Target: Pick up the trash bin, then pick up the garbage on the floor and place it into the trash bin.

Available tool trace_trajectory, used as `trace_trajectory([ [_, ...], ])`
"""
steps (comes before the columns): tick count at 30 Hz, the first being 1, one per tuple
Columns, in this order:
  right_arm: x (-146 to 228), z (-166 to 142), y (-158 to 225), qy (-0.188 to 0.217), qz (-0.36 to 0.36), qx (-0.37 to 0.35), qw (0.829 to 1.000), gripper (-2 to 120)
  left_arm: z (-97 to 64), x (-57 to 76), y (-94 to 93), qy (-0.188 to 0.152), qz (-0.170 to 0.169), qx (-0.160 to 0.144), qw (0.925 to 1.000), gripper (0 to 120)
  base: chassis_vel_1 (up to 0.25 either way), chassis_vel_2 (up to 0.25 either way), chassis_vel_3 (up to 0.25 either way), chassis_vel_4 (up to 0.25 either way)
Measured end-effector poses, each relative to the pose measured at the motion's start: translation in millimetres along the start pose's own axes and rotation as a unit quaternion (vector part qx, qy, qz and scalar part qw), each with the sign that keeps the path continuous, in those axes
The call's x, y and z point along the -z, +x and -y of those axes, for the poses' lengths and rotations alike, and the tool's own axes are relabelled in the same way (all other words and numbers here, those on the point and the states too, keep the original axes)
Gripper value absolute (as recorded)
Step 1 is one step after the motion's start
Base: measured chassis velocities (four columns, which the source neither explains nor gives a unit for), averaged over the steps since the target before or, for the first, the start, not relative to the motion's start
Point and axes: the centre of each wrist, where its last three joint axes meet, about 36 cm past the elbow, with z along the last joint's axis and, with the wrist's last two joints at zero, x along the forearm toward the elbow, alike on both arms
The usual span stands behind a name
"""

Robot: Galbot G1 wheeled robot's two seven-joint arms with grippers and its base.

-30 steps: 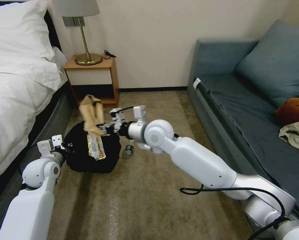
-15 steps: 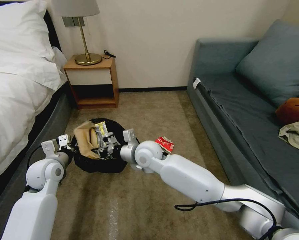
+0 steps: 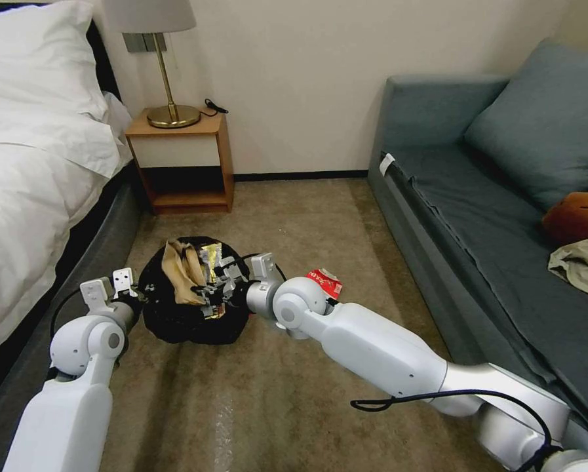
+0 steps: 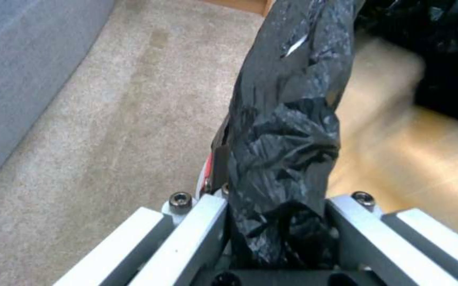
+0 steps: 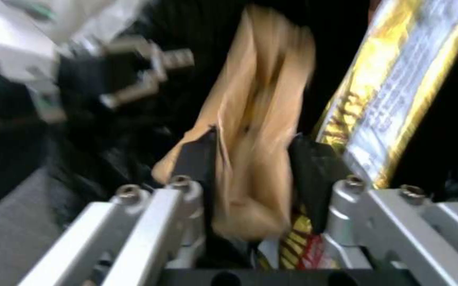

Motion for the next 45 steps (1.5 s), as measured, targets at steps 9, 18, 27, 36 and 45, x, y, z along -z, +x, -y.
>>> trace_trajectory([
  [9, -1, 1, 3, 0.008, 0.006, 0.0, 1.0, 64, -18.4, -4.2, -7.1, 0.004, -0.01, 0.02, 0.9998, 2, 0.0, 0.0, 0.0, 0.0],
  [18, 18, 4, 19, 0.023, 0.028, -0.009, 0.999, 98, -25.2, -16.8, -23.4, 0.009, -0.018, 0.042, 0.9989, 2, 0.0, 0.0, 0.0, 0.0],
  [27, -20, 49, 23, 0.039, 0.016, -0.154, 0.987, 100, -22.7, -15.8, -19.9, 0.004, -0.007, 0.052, 0.9986, 2, 0.0, 0.0, 0.0, 0.0],
  [36, -51, 112, 27, 0.009, 0.017, -0.296, 0.955, 100, -32.4, -12.0, -14.5, 0.003, 0.016, 0.076, 0.997, 2, 0.0, 0.0, 0.0, 0.0],
  [45, -82, 136, 39, -0.001, 0.043, -0.353, 0.935, 100, -22.7, -8.9, -0.8, 0.014, 0.039, 0.075, 0.9963, 2, 0.0, 0.0, 0.0, 0.0],
])
